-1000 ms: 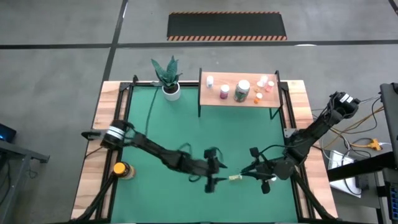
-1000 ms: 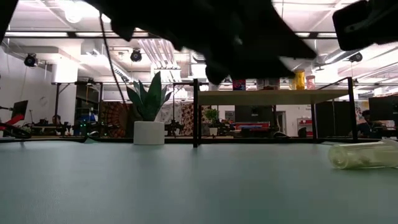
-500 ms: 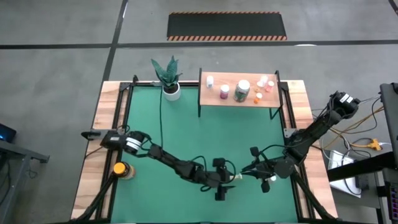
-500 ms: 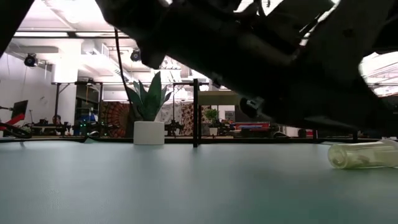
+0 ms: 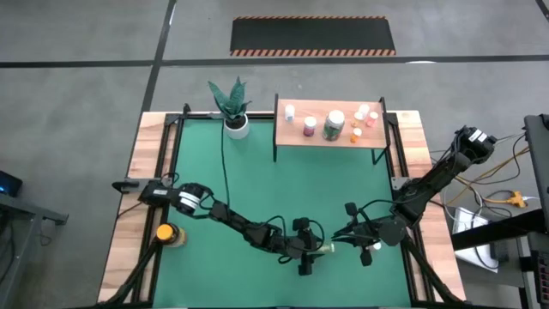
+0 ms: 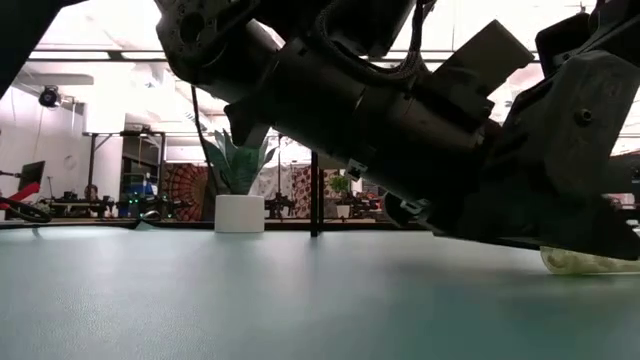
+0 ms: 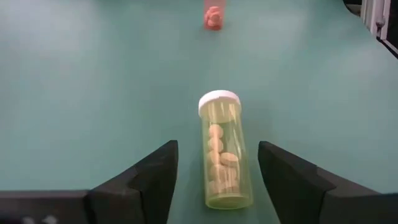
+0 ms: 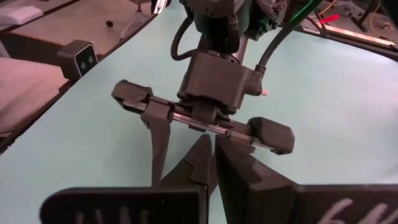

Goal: Pick and place medicine bottles onto shelf by color
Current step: Put the light yellow pill bottle on the shelf, then put the yellow pill bottle on the shelf

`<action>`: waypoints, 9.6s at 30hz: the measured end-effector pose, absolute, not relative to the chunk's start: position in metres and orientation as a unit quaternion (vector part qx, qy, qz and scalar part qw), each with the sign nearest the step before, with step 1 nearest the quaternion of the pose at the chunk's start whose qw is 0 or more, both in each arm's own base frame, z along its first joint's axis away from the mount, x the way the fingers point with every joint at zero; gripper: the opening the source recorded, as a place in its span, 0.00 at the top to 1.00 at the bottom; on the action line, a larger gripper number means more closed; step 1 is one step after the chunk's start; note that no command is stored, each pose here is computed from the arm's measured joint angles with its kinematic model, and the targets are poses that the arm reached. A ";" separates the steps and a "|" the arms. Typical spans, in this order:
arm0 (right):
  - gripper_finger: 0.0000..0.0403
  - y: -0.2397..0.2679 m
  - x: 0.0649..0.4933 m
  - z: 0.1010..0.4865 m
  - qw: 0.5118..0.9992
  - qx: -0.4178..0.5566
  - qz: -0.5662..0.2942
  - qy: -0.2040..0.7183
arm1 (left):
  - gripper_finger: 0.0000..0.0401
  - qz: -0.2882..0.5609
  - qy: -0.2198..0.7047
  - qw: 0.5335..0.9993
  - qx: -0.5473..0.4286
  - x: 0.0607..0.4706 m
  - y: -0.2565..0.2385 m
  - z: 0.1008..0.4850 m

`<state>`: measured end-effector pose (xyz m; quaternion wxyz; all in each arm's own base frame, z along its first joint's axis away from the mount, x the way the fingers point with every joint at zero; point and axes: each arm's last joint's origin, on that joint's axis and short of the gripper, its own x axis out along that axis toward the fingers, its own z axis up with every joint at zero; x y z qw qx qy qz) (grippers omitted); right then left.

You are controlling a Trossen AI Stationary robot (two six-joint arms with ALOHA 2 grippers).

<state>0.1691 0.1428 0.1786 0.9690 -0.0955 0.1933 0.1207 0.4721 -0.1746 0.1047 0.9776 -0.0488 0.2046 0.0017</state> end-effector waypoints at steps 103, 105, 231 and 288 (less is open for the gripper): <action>0.74 0.052 0.232 0.365 0.907 -0.097 -0.297 0.282 | 0.46 0.033 -0.138 0.985 0.101 0.316 -0.114 0.215; 0.74 0.027 0.211 0.378 0.876 -0.060 -0.361 0.315 | 0.46 0.034 -0.140 0.985 0.099 0.316 -0.114 0.216; 0.75 0.033 0.170 0.300 0.955 -0.022 -0.064 0.288 | 0.24 0.457 0.667 0.494 -0.320 0.144 -0.149 0.269; 0.79 0.034 0.168 0.298 0.961 -0.013 -0.021 0.276 | 0.52 0.052 0.451 0.853 0.256 0.365 0.037 0.417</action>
